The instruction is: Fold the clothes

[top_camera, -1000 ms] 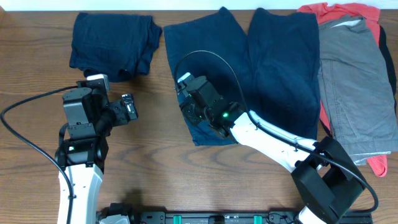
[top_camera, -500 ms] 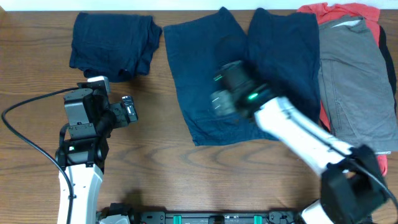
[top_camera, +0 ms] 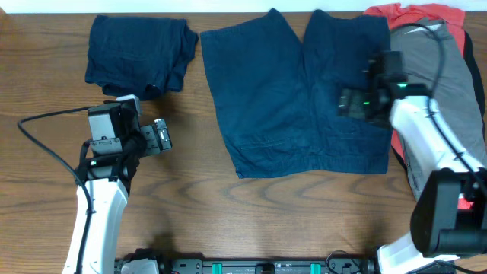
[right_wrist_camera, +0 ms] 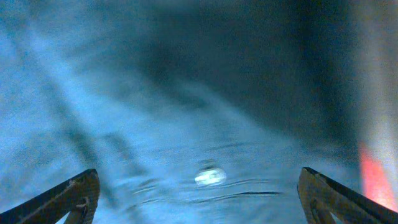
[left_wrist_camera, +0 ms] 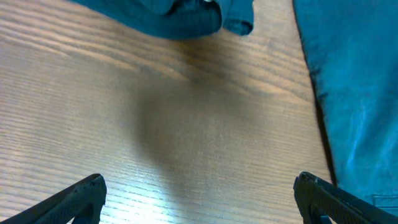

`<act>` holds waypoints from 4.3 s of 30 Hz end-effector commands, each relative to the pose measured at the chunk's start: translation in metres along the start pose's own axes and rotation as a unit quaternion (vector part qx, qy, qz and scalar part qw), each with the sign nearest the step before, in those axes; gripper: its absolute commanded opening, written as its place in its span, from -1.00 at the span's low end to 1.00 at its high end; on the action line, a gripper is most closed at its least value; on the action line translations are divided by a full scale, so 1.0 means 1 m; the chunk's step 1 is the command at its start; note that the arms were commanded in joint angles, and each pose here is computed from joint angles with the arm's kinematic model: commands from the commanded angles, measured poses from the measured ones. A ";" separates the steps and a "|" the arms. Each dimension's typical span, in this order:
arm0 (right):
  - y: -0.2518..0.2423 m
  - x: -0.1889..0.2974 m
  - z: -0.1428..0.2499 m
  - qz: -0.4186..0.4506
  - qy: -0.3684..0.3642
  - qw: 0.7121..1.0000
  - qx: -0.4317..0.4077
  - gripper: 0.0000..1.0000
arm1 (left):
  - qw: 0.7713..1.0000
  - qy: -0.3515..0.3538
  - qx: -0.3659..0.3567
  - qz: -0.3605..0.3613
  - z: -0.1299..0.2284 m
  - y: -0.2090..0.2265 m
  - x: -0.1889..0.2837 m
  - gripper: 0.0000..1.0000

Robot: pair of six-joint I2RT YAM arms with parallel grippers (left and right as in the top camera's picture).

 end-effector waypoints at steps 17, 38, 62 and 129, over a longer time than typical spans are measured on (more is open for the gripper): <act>-0.105 -0.033 0.014 -0.051 0.005 0.991 -0.120 0.65 | 1.000 -0.016 0.004 -0.001 -0.012 0.001 -0.001 0.96; -0.216 -0.037 -0.006 0.044 -0.146 0.953 -0.263 0.60 | 1.000 -0.017 0.004 -0.001 -0.012 0.001 -0.001 0.96; -0.117 0.038 -0.078 -0.166 -0.250 0.951 -0.079 0.64 | 1.000 -0.031 0.002 0.000 -0.018 0.000 -0.001 0.96; 0.045 0.027 0.027 -0.170 -0.060 0.979 0.100 0.73 | 0.969 0.090 -0.111 0.200 -0.006 -0.153 -0.157 0.60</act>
Point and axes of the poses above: each gripper's point midway between its finger pads, its own x axis back along the fingers, its own y axis along the line the jaws close on, z = x × y, the point moved 3 cm from there along x, back along the fingers, and after that the axes turned 2 degrees about -x, right-handed, at the moved point
